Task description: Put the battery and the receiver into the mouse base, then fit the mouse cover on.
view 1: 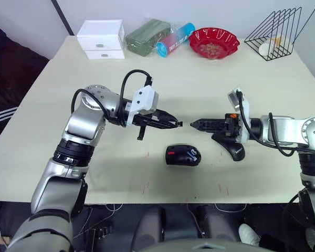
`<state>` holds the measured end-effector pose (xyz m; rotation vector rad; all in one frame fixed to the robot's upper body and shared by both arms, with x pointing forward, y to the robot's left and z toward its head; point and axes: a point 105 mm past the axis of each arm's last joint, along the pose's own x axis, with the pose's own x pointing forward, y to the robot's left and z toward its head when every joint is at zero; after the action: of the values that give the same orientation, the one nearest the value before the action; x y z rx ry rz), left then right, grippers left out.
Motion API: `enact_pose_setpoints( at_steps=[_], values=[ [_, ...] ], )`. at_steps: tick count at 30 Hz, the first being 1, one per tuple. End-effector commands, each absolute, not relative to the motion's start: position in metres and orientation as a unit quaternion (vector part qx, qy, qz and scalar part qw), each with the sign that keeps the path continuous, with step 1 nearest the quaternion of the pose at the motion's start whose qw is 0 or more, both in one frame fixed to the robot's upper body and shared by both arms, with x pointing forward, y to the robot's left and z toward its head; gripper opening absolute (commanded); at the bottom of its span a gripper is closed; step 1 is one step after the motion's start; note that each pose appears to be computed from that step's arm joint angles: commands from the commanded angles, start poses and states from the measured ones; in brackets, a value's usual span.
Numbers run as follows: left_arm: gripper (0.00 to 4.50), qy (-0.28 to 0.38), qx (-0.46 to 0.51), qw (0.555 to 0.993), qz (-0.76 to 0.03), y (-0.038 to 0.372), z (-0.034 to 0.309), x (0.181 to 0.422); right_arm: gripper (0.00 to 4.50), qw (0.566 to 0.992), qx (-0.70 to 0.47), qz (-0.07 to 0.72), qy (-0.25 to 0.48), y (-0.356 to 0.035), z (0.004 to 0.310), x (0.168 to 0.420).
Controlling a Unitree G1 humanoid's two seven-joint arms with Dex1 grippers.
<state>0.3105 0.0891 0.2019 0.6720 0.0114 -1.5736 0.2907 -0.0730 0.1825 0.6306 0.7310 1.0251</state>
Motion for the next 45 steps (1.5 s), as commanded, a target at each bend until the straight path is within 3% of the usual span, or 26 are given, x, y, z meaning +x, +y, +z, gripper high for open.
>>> enact_pose_setpoints(
  at_steps=[1,5,6,8,34,37,38,45],
  values=[
    [0.08,-0.009,0.311,0.645,-0.698,0.084,0.21,0.308,4.24,0.764,0.292,0.481,0.315,-0.064,0.196,0.289],
    [0.08,-0.006,0.314,0.643,-0.698,0.085,0.207,0.308,2.91,0.766,0.291,0.481,0.312,-0.06,0.197,0.288],
    [0.08,-0.005,0.313,0.644,-0.698,0.085,0.206,0.309,2.18,0.767,0.291,0.481,0.311,-0.06,0.197,0.288],
    [0.08,-0.004,0.314,0.644,-0.698,0.085,0.206,0.31,1.43,0.766,0.291,0.483,0.31,-0.058,0.198,0.288],
    [0.08,-0.007,0.315,0.64,-0.701,0.082,0.204,0.308,1.43,0.756,0.279,0.503,0.312,-0.048,0.199,0.281],
    [0.08,-0.008,0.311,0.642,-0.701,0.081,0.205,0.308,0.71,0.756,0.28,0.502,0.313,-0.048,0.198,0.281],
    [0.08,-0.008,0.315,0.64,-0.701,0.081,0.204,0.307,0.19,0.757,0.28,0.5,0.314,-0.048,0.197,0.281],
    [0.08,-0.006,0.314,0.64,-0.701,0.081,0.202,0.307,0.08,0.758,0.281,0.496,0.318,-0.047,0.194,0.281]
  ],
)
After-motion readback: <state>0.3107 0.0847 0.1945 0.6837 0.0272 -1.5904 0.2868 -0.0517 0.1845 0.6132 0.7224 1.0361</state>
